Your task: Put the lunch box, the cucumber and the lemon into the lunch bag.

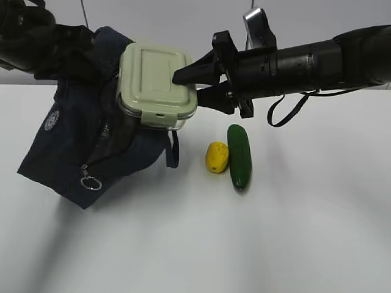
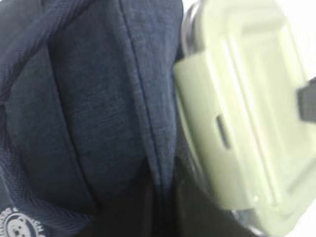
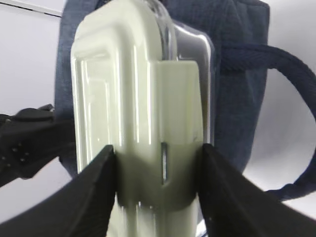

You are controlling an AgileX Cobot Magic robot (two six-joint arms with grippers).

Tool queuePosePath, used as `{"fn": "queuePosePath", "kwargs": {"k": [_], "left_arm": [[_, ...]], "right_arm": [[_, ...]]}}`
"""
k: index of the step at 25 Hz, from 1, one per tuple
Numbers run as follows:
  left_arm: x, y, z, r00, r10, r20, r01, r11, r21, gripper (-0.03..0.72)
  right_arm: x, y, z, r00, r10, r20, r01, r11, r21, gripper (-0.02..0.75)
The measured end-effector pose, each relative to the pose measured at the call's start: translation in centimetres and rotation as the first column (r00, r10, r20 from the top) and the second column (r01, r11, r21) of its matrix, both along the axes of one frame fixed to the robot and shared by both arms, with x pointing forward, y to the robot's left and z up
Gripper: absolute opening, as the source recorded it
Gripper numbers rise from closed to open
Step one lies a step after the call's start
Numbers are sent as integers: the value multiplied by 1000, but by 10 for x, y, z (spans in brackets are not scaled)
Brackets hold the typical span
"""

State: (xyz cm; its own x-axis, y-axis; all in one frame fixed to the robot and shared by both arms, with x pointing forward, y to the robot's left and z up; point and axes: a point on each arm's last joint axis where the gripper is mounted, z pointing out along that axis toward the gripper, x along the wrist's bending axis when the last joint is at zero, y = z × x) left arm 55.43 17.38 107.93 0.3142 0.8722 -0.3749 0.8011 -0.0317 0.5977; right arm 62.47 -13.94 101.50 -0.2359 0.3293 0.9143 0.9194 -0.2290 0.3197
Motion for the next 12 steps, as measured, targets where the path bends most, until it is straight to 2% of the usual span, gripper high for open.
{"fn": "queuePosePath", "kwargs": {"k": [5,8,12], "left_arm": [[-4,-3,11,999,-12,35,15,998,-63,5],[-4,-6,14,998,-31,48,36,994,-105,5],[-4,-8,14,998,-38,54,45,991,-129,5]], "right_arm": [[2,-2,-6,1000,-13,16,15,997,-79,381],[4,-3,-10,999,-32,13,34,995,-94,381],[5,-1,-15,1000,-30,0,30,995,-95,380]]}}
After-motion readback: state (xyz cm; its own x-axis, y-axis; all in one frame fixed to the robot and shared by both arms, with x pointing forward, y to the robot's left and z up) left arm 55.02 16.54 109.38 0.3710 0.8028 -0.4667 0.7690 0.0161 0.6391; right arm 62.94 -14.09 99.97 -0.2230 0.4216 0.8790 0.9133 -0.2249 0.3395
